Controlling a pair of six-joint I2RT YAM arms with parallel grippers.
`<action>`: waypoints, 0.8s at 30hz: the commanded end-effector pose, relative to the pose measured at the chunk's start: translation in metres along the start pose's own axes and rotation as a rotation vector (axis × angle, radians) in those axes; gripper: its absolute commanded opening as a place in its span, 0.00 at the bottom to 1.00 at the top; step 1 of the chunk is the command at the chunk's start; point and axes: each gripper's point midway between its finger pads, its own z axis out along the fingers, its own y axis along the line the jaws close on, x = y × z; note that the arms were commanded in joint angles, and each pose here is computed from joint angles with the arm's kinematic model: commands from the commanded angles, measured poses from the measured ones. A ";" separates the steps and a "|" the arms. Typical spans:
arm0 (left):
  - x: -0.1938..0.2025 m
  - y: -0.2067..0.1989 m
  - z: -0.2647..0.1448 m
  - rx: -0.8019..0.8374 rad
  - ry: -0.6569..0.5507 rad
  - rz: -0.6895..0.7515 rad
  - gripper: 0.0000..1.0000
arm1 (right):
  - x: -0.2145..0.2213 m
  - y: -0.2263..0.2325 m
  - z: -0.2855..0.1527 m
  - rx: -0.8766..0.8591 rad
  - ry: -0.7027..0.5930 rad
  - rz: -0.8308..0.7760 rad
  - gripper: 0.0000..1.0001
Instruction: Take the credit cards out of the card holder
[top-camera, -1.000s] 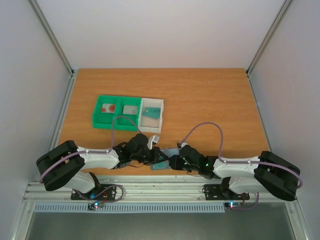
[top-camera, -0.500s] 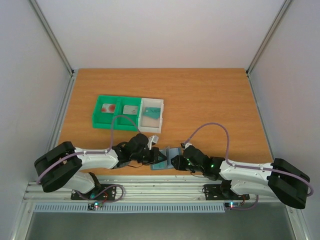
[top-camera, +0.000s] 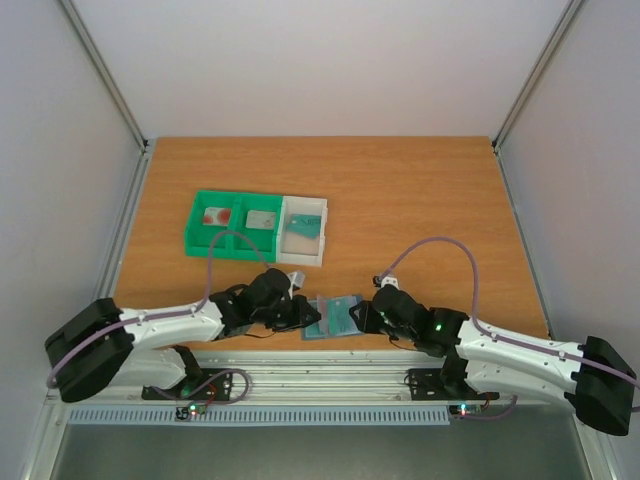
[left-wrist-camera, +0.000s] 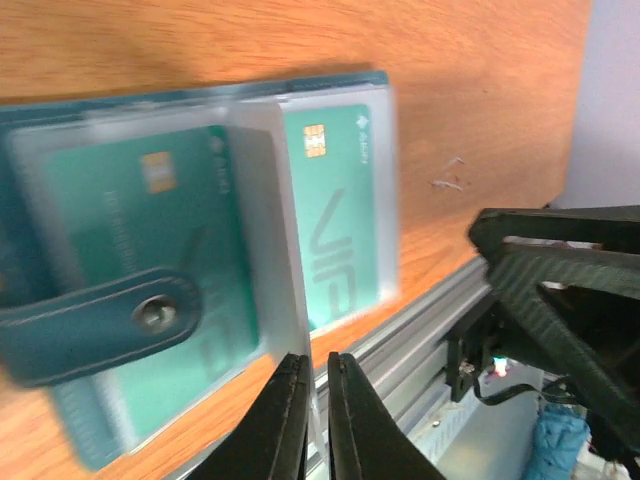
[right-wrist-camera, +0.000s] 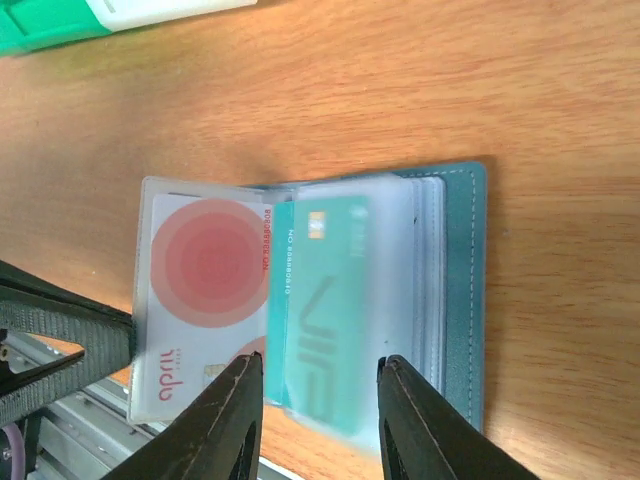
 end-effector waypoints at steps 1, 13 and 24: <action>-0.006 0.020 -0.022 -0.141 -0.072 -0.028 0.08 | -0.008 -0.005 -0.009 0.078 -0.017 -0.047 0.34; -0.025 -0.031 -0.026 -0.022 -0.107 0.056 0.36 | 0.003 -0.005 0.022 0.137 0.078 -0.089 0.24; -0.026 -0.022 0.022 0.026 -0.057 0.024 0.39 | 0.025 -0.034 0.033 0.200 0.124 -0.048 0.17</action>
